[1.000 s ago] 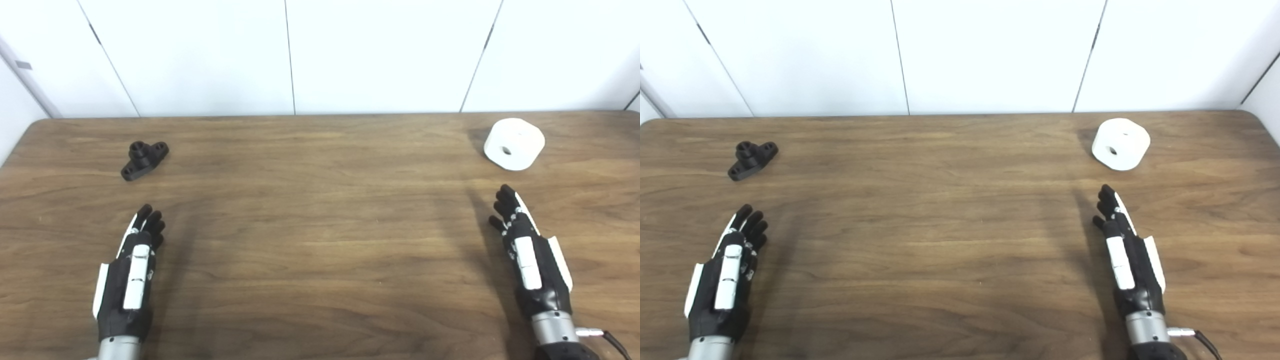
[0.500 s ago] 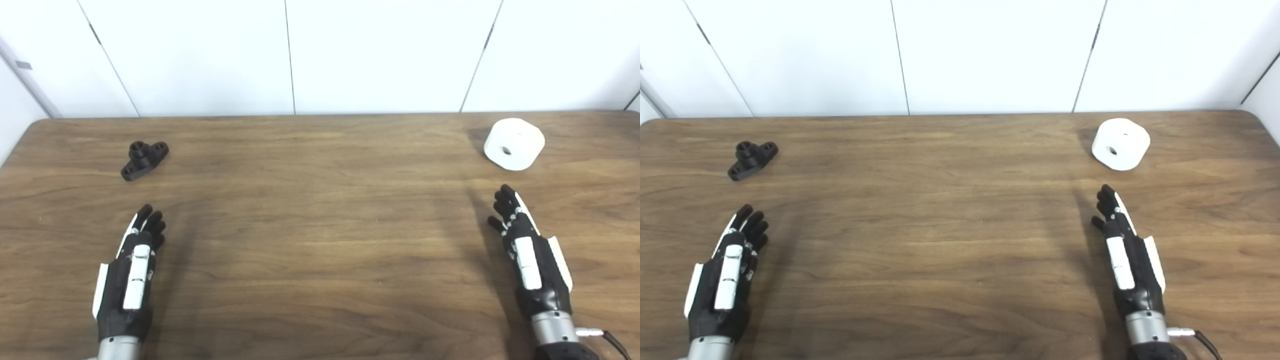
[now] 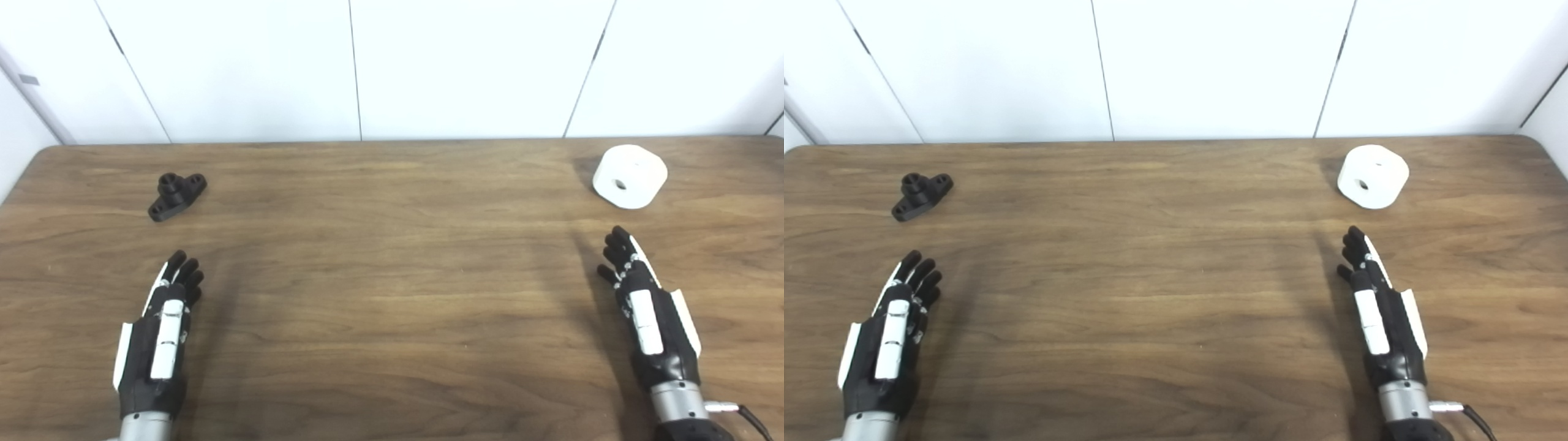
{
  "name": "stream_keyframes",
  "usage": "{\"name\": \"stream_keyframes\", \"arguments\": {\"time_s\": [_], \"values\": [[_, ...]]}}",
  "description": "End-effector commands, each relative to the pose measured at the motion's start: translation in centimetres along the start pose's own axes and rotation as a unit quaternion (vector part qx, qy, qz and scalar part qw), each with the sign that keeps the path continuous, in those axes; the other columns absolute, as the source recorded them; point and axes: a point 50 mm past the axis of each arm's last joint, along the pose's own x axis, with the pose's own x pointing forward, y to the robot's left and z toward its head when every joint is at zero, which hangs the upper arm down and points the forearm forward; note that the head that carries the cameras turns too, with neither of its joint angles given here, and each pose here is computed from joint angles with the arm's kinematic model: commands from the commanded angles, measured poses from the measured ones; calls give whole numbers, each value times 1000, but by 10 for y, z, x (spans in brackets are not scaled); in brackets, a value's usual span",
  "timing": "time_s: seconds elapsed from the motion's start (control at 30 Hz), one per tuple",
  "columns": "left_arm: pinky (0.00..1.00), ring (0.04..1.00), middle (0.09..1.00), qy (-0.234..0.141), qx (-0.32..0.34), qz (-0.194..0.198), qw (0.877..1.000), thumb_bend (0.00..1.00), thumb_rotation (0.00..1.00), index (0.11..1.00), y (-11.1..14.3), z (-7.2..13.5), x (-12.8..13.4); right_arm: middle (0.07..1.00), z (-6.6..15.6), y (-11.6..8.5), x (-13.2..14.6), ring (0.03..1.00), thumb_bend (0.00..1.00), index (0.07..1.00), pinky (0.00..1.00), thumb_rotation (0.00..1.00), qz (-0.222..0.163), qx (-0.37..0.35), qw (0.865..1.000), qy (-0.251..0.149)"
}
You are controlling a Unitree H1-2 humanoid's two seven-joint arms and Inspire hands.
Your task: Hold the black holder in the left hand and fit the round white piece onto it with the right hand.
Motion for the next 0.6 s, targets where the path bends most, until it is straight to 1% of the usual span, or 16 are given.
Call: {"name": "stream_keyframes", "arguments": {"time_s": [0.0, 0.23, 0.33, 0.4, 0.57], "values": [[964, 930, 926, -27, -1, -3, 1000, 538, 775, 947, 0, 9, 2, 949, 2, 0, -6, 956, 654, 941, 911, 962, -3, 2, 1000, -15], [962, 936, 926, -26, -2, -3, 1000, 538, 778, 951, 0, 9, 2, 949, 2, -1, -6, 953, 653, 941, 911, 960, -2, 1, 1000, -13], [960, 928, 923, -30, -2, -3, 1000, 539, 768, 949, -2, 8, 1, 950, 3, -2, -7, 957, 661, 945, 915, 961, -1, 1, 1000, -9], [944, 912, 917, -31, -1, -3, 1000, 531, 743, 941, -4, 7, 1, 954, 2, -4, -7, 965, 655, 953, 933, 958, 2, 3, 1000, -8], [942, 907, 914, -27, -4, -3, 1000, 514, 725, 927, -13, 2, -2, 972, -5, -12, -7, 976, 684, 969, 952, 969, 7, 0, 1000, -8]]}}
